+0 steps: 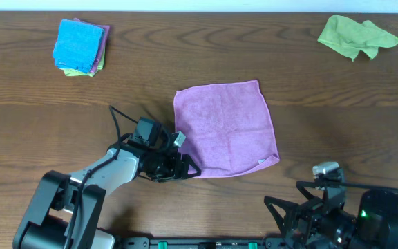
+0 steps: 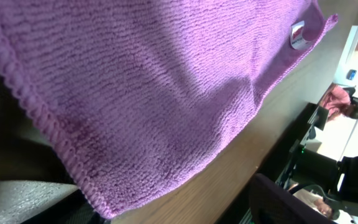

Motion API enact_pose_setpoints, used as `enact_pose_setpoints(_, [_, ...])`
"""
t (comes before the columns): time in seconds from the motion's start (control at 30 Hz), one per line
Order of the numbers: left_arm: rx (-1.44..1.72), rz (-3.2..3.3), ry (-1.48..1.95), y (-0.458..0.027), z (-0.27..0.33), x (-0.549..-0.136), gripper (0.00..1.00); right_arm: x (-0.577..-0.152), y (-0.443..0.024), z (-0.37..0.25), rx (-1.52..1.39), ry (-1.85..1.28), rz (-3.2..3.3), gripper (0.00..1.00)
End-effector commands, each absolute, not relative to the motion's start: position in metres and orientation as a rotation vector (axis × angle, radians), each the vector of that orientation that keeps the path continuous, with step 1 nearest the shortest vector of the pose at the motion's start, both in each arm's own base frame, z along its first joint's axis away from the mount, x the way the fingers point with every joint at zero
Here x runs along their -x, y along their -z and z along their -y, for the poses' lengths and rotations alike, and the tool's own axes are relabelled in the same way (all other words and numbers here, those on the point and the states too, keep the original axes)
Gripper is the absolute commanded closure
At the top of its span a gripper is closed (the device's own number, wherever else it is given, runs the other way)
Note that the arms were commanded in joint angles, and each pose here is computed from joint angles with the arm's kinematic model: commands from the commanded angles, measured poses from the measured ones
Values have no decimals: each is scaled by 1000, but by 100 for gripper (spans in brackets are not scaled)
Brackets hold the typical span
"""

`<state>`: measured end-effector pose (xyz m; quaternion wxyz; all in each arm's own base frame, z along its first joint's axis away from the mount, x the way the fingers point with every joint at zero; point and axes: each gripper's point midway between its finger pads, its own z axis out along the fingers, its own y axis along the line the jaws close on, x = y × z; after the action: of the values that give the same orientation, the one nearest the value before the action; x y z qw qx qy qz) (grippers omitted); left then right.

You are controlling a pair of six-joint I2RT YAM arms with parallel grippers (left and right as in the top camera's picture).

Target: Fold the cloth

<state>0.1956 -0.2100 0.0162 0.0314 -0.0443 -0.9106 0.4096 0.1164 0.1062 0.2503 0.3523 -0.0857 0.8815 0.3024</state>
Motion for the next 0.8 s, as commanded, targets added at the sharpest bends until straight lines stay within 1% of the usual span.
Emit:
enact_pose_setpoints(0.0, [30, 2818, -1053, 15, 192, -177, 36, -114, -253, -108, 247, -793, -2265, 4])
enact_pose_setpoints(0.07, [22, 2818, -1052, 15, 192, -178, 46, -114, -253, -108, 247, -793, -2267, 4])
enact_pose_setpoints(0.1, [20, 2816, -1052, 15, 192, -178, 52, -114, -253, -108, 247, -793, -2267, 4])
enact_pose_setpoints(0.17, [10, 2813, -1050, 15, 192, -177, 59, -114, -253, -108, 247, -792, -2267, 4])
enact_pose_setpoints(0.4, [-2, 2811, -1046, 15, 191, -177, 60, -114, -253, -108, 246, -792, -2267, 4])
enact_pose_setpoints(0.5, [-9, 2828, -1021, 18, 189, -179, 62, -114, -253, -108, 246, -792, -2267, 4])
enact_pose_setpoints(0.77, [9, 2891, -1011, 20, 188, -190, 57, -114, -253, -108, 247, -793, -2267, 4])
